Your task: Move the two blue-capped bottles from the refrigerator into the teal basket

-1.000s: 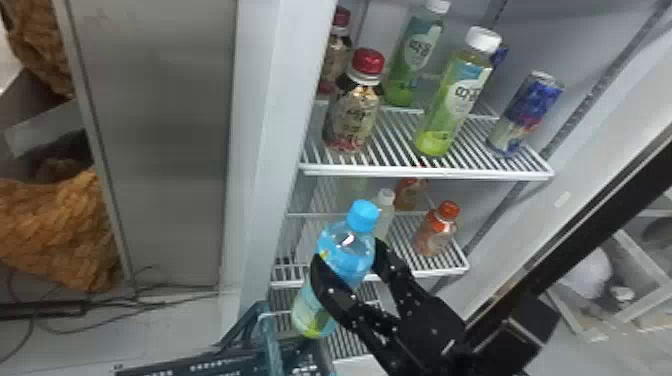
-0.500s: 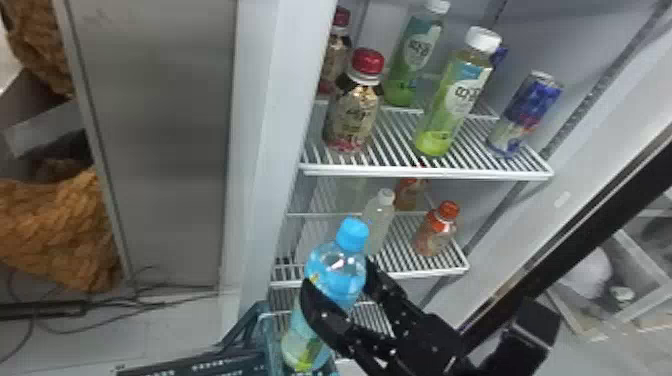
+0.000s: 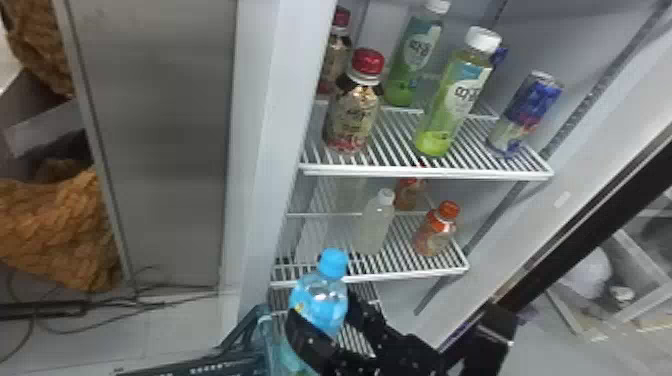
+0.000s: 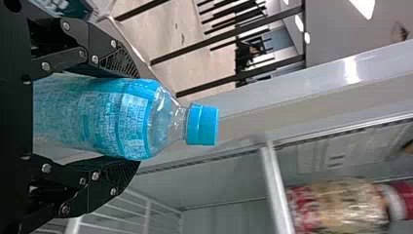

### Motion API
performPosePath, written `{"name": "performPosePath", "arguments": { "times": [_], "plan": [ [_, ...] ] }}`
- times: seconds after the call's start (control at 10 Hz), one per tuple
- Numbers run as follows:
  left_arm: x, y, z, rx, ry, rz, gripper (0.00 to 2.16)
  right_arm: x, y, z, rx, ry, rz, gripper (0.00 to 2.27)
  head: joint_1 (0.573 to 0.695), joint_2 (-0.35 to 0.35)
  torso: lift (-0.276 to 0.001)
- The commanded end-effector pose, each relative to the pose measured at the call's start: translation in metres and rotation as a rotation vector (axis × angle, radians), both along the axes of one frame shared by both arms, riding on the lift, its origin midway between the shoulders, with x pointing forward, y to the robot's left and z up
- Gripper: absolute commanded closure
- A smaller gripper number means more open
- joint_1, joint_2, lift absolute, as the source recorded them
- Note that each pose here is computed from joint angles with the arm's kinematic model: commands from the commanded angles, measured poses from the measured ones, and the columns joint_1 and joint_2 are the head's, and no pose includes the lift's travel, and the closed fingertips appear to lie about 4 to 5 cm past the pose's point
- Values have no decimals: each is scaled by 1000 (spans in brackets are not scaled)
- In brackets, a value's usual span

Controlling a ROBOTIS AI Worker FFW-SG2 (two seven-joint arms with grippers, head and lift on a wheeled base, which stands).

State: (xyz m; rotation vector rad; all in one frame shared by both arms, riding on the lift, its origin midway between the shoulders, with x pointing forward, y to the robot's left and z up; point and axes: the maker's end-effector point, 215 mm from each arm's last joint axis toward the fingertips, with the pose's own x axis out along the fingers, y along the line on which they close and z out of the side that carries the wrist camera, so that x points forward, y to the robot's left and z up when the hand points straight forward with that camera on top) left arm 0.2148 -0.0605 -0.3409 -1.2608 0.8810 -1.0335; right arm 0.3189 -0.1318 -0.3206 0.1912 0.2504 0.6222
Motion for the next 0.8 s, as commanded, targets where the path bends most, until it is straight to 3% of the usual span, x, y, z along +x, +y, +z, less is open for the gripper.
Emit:
{"name": "performPosePath", "arguments": {
  "times": [0.0,0.3,0.7],
  "plan": [
    [-1,0,0,-1,0,-2,1157,-1,1,-15,1,48,12,585,695,-350,-163],
    [0,0,0,0,-1,-1,1157,0,2,-29,0,77,39,509,695,-350,-163],
    [0,0,0,0,-1,-1,1157,7,-2,-14,0,7,26,464,695,-350,-163]
  ]
}}
